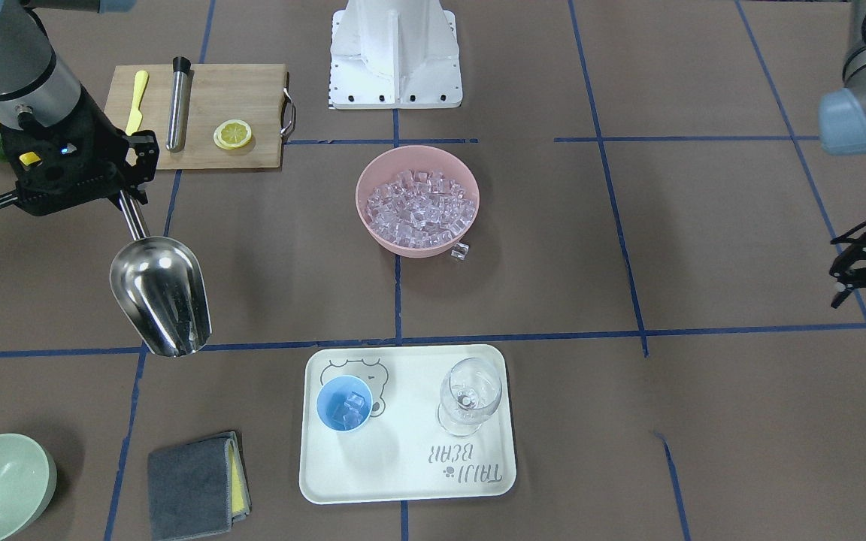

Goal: Put ice in cup with scoop

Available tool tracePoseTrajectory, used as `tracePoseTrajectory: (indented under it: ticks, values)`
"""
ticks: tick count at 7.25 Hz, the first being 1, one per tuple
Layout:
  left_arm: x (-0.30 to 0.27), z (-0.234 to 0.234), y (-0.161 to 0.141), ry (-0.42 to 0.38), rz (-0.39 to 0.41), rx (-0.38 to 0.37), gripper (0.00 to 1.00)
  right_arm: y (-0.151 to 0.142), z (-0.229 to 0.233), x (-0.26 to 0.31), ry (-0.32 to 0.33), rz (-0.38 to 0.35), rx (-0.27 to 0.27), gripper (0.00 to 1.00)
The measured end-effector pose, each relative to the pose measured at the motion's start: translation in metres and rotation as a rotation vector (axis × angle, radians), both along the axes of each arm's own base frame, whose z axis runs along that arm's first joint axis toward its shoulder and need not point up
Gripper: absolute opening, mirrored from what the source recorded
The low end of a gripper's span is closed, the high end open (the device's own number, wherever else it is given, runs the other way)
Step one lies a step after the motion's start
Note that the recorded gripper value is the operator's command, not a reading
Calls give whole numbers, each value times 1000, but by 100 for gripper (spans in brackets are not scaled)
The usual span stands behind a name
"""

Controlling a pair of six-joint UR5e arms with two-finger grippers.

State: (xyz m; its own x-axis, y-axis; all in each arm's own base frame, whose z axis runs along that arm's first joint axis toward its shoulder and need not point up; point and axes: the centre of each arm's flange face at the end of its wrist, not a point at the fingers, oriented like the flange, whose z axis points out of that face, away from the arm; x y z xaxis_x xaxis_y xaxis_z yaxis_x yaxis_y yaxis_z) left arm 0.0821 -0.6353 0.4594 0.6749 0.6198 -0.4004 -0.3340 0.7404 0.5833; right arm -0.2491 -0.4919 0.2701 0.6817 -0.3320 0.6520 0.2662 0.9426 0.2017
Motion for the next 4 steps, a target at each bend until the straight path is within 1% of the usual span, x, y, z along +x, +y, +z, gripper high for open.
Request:
tracePoseTrajectory:
  ticks: [1,2,3,4]
  values:
    - [-21,22,1,-15,-32,-103,100,6,12,9,9,9,-11,0]
    - [-40,51,8,-34,-59,-200,100,11,24,20,17,20,-25,0]
    - [-59,82,22,-44,-81,-270,100,15,34,27,25,26,-37,0]
    - [-80,112,40,-46,-107,-325,100,20,42,32,32,25,-46,0]
